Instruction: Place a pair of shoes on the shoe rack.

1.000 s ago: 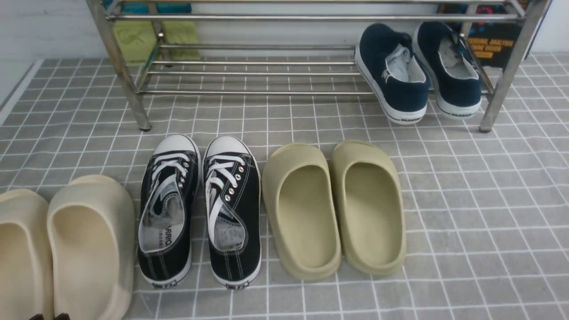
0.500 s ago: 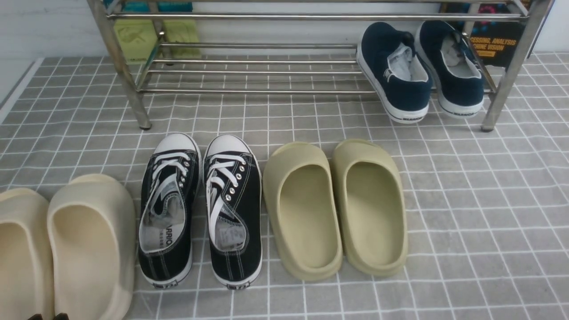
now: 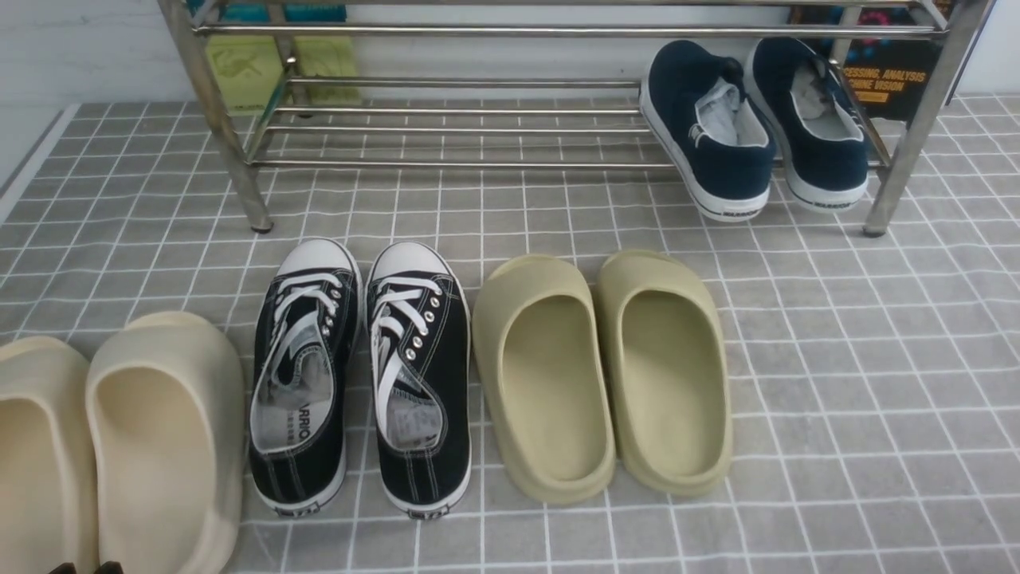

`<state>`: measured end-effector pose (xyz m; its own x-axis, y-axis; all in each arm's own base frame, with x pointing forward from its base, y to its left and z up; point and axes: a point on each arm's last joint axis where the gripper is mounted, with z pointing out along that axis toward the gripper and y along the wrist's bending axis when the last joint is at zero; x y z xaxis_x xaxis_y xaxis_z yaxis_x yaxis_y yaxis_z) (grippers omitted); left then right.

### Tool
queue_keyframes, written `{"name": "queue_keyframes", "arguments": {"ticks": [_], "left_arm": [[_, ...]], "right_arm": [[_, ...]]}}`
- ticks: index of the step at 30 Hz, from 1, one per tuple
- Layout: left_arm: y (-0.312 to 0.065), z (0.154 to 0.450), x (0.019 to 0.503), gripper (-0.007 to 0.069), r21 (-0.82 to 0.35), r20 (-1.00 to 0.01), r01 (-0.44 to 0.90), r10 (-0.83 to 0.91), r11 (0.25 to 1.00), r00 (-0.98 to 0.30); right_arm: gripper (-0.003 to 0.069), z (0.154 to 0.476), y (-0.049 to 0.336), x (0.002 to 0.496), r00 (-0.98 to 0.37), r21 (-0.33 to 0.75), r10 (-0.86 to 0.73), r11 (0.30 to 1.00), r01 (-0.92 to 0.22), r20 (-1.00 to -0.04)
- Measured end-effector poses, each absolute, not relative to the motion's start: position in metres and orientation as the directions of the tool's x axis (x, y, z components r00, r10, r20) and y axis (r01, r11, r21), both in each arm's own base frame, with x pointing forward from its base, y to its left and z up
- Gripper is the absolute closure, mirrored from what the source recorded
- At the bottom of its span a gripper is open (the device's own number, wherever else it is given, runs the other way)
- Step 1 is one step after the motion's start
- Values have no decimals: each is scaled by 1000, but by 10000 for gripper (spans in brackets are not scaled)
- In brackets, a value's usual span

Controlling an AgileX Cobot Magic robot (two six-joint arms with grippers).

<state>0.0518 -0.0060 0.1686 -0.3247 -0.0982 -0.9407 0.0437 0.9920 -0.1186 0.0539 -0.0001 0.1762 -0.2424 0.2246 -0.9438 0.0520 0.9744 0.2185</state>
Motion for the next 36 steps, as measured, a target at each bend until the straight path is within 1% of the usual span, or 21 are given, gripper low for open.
{"name": "queue_keyframes", "arguments": {"ticks": [4,6,10,36], "left_arm": [[-6,169,52,386,-119,-941,44,-98,992,-325],[-6,169,52,386,-119,-941,44,-98,992,-325],[-6,169,52,386,-119,-941,44,-98,992,-325],[-6,169,52,386,-119,-941,44,-98,992,-325]], "right_arm": [[648,173,1,52,-290,239,247,969,62,-925],[648,174,1,52,-299,214,222,975,57,-928],[648,173,1,52,-301,194,200,980,50,-933],[637,173,1,52,-302,190,196,981,49,-933]]}}
